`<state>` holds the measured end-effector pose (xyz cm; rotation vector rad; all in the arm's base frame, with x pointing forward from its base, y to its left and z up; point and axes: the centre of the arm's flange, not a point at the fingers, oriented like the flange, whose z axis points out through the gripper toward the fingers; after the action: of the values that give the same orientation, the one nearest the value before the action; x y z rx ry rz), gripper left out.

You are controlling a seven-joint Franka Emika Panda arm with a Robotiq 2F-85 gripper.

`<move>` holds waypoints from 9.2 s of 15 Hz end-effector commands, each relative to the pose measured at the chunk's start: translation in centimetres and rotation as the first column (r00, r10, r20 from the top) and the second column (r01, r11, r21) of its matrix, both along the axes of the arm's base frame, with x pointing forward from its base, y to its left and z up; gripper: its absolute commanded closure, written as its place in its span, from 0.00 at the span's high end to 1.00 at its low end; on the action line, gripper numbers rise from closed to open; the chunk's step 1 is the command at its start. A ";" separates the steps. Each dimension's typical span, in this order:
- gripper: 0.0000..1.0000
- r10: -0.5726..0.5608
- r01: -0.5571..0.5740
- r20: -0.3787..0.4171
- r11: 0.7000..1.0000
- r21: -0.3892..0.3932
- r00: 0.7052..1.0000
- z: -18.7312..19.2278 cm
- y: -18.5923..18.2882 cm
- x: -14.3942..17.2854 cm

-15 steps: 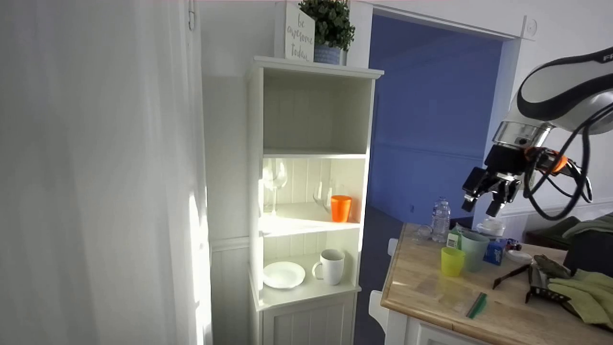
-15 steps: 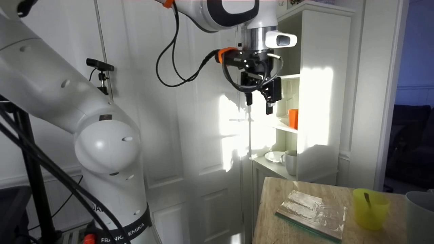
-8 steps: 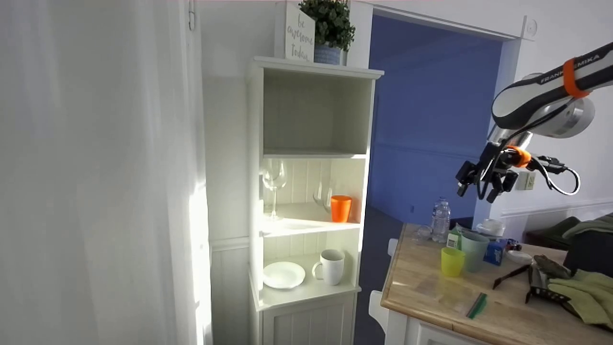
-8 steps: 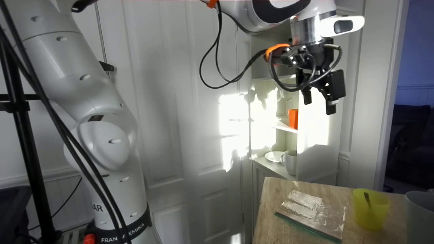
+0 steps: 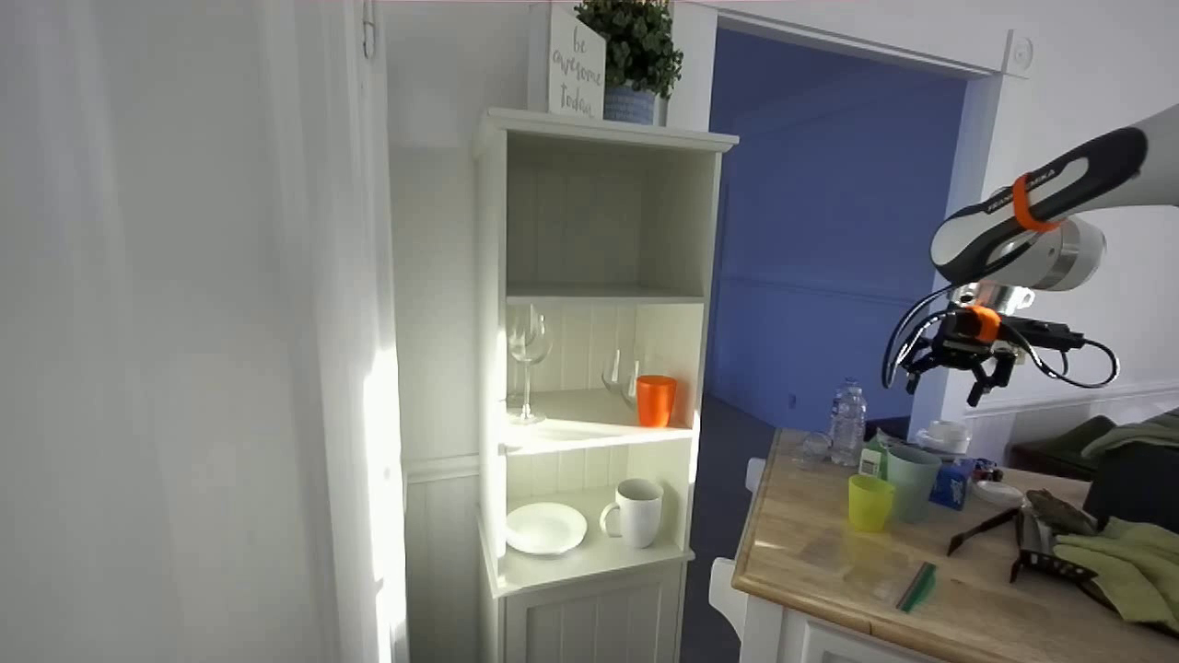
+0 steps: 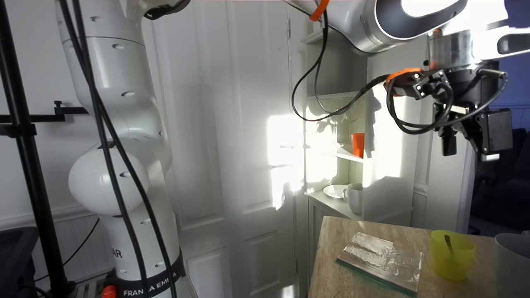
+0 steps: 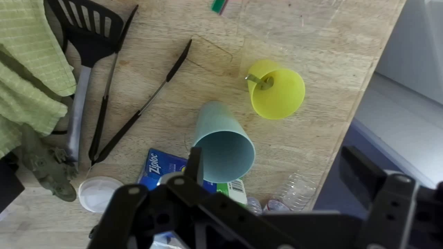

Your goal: Pick up the blue cup and put it in the middle of the tongs

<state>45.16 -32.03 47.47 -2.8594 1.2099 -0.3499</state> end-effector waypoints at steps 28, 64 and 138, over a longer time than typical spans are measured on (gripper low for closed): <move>1.00 -0.210 0.215 -0.133 0.976 0.019 0.969 -13.9 -10.9 3.5; 0.01 0.192 -0.141 -0.255 0.969 0.205 0.948 -8.0 -14.3 -5.9; 1.00 0.338 -0.333 -0.088 0.940 0.072 0.937 -9.0 -11.3 -7.0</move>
<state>40.23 -47.83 37.50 -2.9480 0.8397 -0.1514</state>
